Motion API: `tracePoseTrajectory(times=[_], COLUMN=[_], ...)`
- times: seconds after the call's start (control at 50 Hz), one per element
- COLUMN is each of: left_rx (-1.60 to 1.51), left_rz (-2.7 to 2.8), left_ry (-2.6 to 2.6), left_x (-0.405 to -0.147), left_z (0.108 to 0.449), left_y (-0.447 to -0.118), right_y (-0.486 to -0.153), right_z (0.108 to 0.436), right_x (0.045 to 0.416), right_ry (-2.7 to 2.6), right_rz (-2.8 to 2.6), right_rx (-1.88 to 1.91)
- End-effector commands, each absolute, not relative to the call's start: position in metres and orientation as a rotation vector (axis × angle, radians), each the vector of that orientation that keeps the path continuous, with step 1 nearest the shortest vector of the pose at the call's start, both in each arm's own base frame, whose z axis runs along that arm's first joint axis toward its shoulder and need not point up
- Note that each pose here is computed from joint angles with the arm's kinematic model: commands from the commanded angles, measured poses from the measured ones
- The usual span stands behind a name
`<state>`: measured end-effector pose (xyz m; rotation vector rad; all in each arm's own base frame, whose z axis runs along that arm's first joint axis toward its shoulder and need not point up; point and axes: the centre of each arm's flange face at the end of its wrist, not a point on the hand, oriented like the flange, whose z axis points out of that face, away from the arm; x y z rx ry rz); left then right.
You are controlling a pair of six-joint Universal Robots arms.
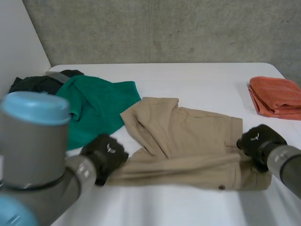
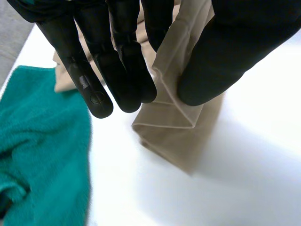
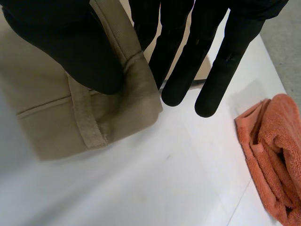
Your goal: Fold the laundry.
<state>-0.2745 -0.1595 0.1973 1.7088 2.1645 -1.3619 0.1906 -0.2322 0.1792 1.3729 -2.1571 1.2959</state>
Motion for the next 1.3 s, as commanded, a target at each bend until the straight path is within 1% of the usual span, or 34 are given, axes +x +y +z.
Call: tracePoseTrajectory(times=[0.02,0.12,0.14,0.2,0.22,0.28,0.3,0.36,0.38,0.48,0.52,0.62,0.66,0.76,0.86,0.98,1.08,1.24,1.3], left_rx=[1.701,1.659,1.633,1.589,1.552,1.488,1.452,1.434,1.453,1.533,1.548,1.563,1.561,1.606,1.601,1.484,1.286,1.287,1.261], left_rz=[-1.458,-1.603,-1.650,-1.721,-1.762,-1.821,-1.855,-1.884,-1.892,-1.908,-1.906,-1.886,-1.887,-1.888,-1.877,-1.911,-1.891,-1.801,-1.775], left_ry=[2.114,2.040,2.016,1.980,1.965,1.943,1.922,1.905,1.905,1.918,1.925,1.939,1.942,1.953,1.968,1.931,1.917,1.942,1.952], left_x=[-0.252,-0.263,-0.269,-0.279,-0.284,-0.289,-0.292,-0.300,-0.306,-0.324,-0.327,-0.331,-0.333,-0.339,-0.336,-0.335,-0.320,-0.310,-0.305], left_z=[0.218,0.223,0.222,0.222,0.223,0.224,0.223,0.216,0.207,0.182,0.173,0.140,0.133,0.111,0.104,0.112,0.140,0.137,0.137], left_y=[-0.130,-0.147,-0.158,-0.177,-0.191,-0.214,-0.229,-0.248,-0.259,-0.285,-0.294,-0.323,-0.331,-0.341,-0.345,-0.350,-0.350,-0.335,-0.336], right_y=[-0.193,-0.189,-0.189,-0.190,-0.191,-0.192,-0.192,-0.194,-0.194,-0.196,-0.197,-0.198,-0.199,-0.202,-0.202,-0.205,-0.204,-0.205,-0.205], right_z=[0.178,0.175,0.175,0.175,0.175,0.174,0.174,0.175,0.175,0.175,0.176,0.175,0.175,0.173,0.172,0.173,0.173,0.173,0.173], right_x=[0.180,0.183,0.184,0.184,0.184,0.185,0.185,0.186,0.187,0.188,0.188,0.189,0.189,0.189,0.189,0.190,0.190,0.190,0.190], right_ry=[-2.090,-2.105,-2.109,-2.124,-2.126,-2.125,-2.120,-2.106,-2.104,-2.097,-2.107,-2.108,-2.106,-2.102,-2.100,-2.084,-2.087,-2.099,-2.099], right_rz=[1.154,1.171,1.176,1.193,1.196,1.212,1.218,1.240,1.246,1.275,1.286,1.302,1.308,1.313,1.318,1.338,1.340,1.347,1.346], right_rx=[1.552,1.583,1.581,1.563,1.559,1.547,1.547,1.542,1.539,1.521,1.509,1.494,1.491,1.488,1.485,1.474,1.472,1.462,1.461])
